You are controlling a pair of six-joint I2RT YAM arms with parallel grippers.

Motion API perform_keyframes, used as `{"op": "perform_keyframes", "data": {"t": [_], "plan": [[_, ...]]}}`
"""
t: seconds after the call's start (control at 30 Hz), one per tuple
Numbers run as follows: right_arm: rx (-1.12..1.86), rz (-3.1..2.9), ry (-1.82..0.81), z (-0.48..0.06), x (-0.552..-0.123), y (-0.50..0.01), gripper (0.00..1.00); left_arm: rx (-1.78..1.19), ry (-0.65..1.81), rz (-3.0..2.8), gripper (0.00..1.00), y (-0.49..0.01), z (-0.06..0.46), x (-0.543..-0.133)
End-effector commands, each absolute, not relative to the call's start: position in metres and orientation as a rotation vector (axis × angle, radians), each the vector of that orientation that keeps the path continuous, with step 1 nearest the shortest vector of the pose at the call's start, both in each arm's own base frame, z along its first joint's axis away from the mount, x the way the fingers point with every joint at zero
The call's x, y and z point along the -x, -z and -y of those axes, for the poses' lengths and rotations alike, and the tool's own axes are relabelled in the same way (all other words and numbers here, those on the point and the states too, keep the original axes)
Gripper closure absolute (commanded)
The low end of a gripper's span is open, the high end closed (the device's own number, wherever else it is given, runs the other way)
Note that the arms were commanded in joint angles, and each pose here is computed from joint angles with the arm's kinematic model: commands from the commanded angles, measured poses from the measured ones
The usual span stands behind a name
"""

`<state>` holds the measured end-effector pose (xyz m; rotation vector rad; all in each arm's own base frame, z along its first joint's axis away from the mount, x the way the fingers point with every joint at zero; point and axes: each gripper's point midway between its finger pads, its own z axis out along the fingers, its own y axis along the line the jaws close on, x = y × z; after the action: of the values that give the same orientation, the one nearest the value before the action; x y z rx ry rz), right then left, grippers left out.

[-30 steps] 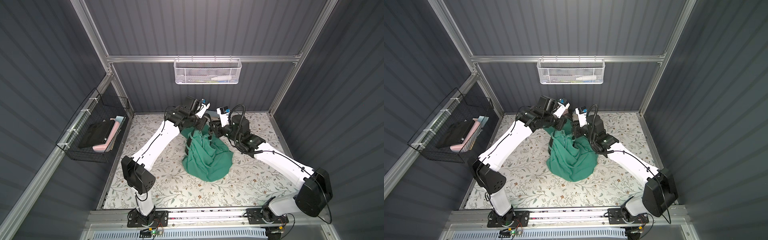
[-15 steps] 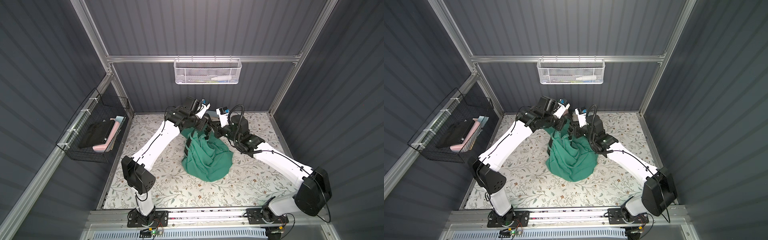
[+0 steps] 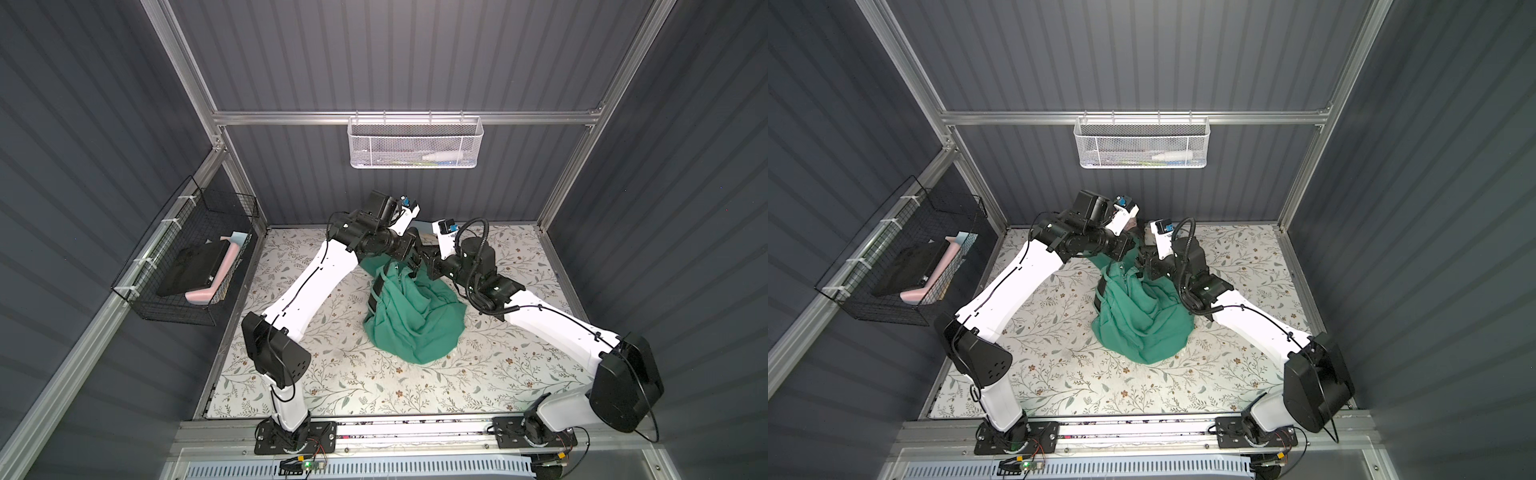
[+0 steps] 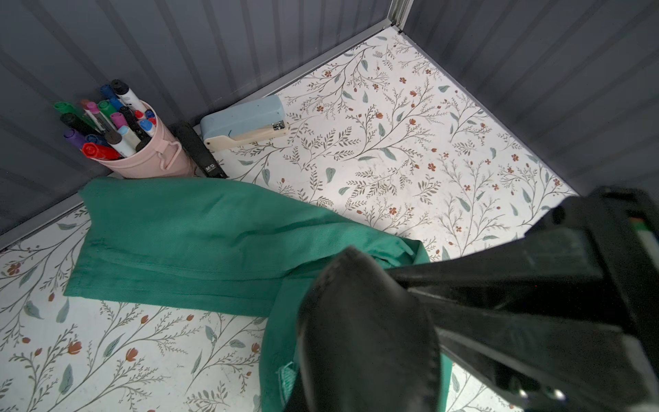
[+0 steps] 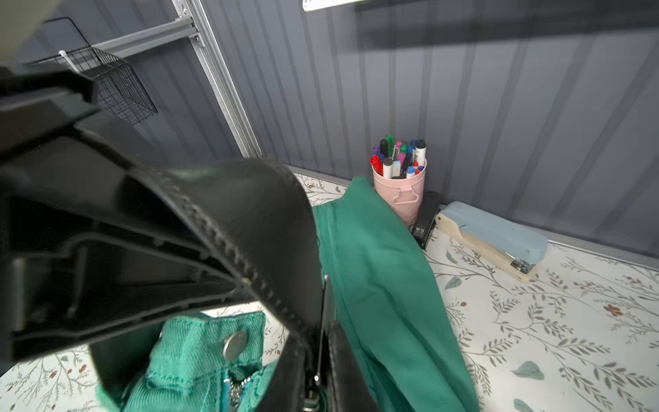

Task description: Remove the belt from the trousers

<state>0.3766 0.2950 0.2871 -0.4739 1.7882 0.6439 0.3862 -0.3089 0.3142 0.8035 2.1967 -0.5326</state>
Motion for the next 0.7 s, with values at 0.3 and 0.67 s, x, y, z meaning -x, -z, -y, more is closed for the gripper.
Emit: {"op": "perform_keyframes", "data": {"t": [0.3,0.67], "plan": [[0.396,-2.040,-0.511,-0.277,-0.388,-0.203,1.00,-0.753,0.775,-1.821,1.00,-0.444,0.315,-0.354],[0.382,-2.071,-0.490,-0.273,-0.387,-0.191,0.91,-0.746,0.846,-1.756,1.00,-0.468,0.313,-0.339]]}}
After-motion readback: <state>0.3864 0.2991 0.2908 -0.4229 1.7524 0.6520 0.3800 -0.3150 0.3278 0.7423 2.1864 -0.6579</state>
